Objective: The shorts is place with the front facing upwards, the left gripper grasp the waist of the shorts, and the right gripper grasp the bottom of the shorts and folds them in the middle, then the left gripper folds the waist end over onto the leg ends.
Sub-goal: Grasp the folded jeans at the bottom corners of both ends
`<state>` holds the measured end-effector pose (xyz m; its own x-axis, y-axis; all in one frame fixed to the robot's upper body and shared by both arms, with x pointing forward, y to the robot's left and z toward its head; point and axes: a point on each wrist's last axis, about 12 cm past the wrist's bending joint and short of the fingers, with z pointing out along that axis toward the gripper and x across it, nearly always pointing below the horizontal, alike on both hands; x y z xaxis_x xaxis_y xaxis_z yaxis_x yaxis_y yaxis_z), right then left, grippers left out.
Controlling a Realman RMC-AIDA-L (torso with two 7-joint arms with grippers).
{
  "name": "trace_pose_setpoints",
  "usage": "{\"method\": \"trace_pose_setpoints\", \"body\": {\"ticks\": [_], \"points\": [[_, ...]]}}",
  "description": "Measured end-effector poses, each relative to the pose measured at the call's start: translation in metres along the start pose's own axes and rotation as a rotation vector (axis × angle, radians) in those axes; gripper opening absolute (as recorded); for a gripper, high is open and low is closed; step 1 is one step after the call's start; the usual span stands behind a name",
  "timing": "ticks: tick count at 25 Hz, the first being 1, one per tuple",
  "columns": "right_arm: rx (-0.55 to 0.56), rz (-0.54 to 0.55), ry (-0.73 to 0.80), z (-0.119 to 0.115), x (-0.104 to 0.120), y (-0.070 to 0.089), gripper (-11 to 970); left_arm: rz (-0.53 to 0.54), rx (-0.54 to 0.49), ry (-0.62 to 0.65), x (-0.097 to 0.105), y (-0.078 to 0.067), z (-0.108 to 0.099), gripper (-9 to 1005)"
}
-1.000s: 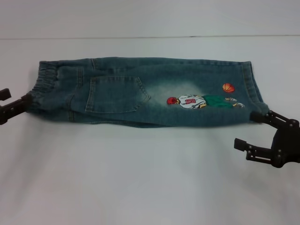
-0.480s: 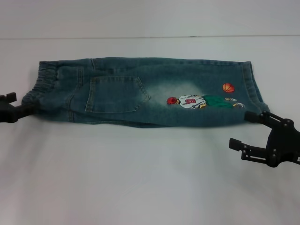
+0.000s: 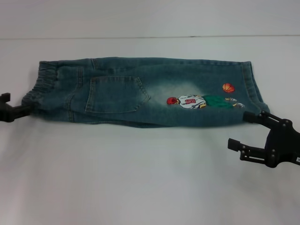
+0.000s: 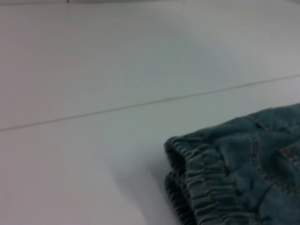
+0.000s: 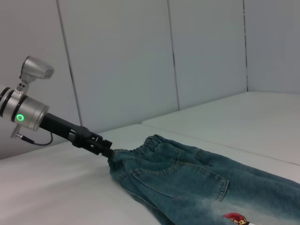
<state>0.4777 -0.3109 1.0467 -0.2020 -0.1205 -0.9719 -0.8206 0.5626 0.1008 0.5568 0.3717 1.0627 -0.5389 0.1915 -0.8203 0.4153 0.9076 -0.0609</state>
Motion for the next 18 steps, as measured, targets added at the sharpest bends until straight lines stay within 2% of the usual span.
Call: {"method": "trace_pose_setpoints", "body": {"ticks": [9, 18], "points": [[0.0, -0.004, 0.0, 0.0019, -0.0013, -0.0014, 944, 0.02, -0.036, 0.033, 0.0054, 0.0092, -0.0087, 811], [-0.002, -0.003, -0.001, 0.0037, -0.0018, -0.0018, 945, 0.045, -0.012, 0.044, 0.0023, 0.0032, 0.0007, 810]]}}
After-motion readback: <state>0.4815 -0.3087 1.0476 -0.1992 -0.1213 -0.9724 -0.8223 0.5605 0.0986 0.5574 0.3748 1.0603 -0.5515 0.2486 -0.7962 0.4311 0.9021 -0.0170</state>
